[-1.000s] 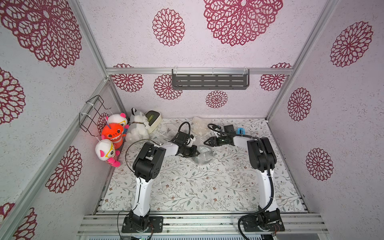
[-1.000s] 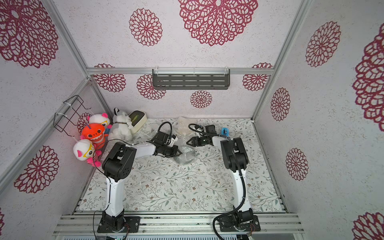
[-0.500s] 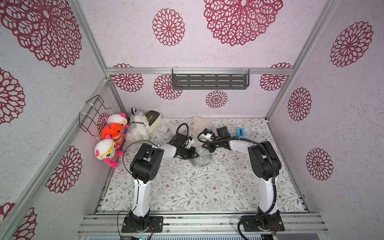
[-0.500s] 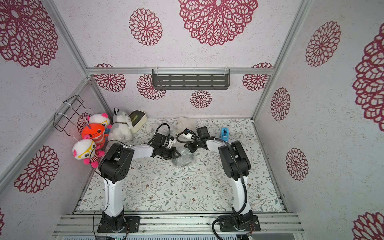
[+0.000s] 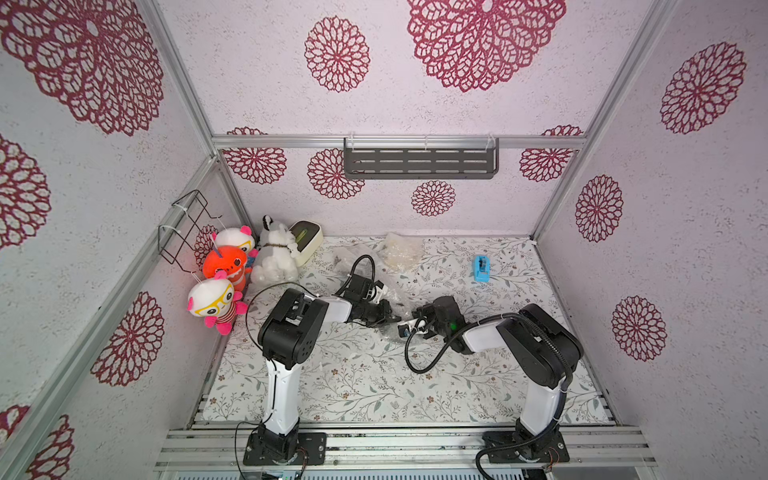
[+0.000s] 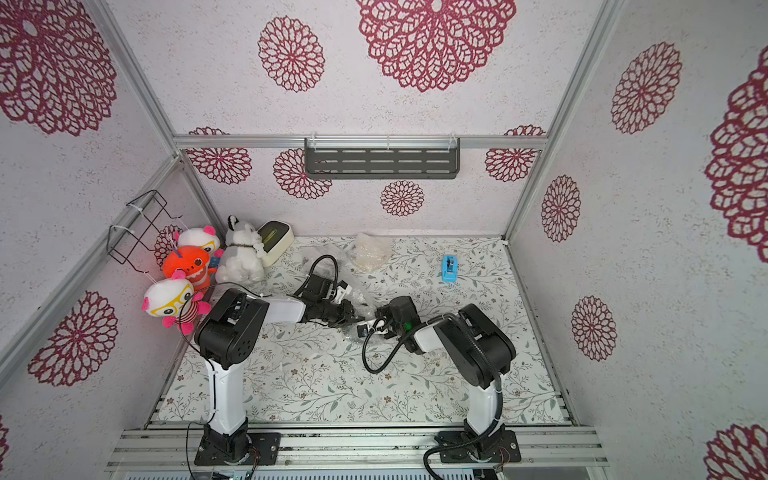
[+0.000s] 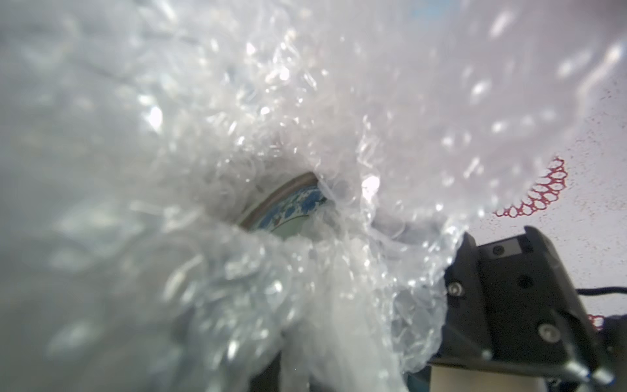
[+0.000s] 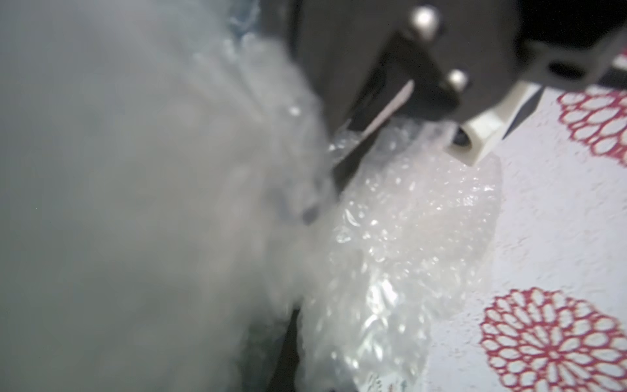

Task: Wrap dinner plates in bubble wrap
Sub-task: Wrap the plate in the bubble wrap.

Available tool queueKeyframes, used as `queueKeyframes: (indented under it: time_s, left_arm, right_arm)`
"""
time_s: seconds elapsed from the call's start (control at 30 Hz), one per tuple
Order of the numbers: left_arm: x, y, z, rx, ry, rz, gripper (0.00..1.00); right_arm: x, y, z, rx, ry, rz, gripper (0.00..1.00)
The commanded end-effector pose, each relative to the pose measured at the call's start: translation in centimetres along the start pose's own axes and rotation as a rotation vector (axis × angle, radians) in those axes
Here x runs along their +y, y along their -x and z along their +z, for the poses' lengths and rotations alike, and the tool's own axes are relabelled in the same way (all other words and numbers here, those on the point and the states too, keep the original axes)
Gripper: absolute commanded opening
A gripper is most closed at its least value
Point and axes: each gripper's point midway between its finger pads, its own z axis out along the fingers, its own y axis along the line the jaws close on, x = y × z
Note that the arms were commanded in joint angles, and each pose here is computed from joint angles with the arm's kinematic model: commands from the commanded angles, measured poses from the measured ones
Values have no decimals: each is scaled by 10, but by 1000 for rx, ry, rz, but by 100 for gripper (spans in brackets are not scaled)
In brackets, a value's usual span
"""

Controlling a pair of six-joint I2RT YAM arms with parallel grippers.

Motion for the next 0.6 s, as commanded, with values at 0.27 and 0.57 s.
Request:
queueKeyframes:
  time_s: [0.27,0.57]
  left_arm:
    - [-60,37,-99,-175,-59,45,43]
    - [-68,57,-15,-99,82,-11,24]
  right_arm:
    - [38,15,3,-10,99,-211,0]
    - [32,15,3,2,89,-215,0]
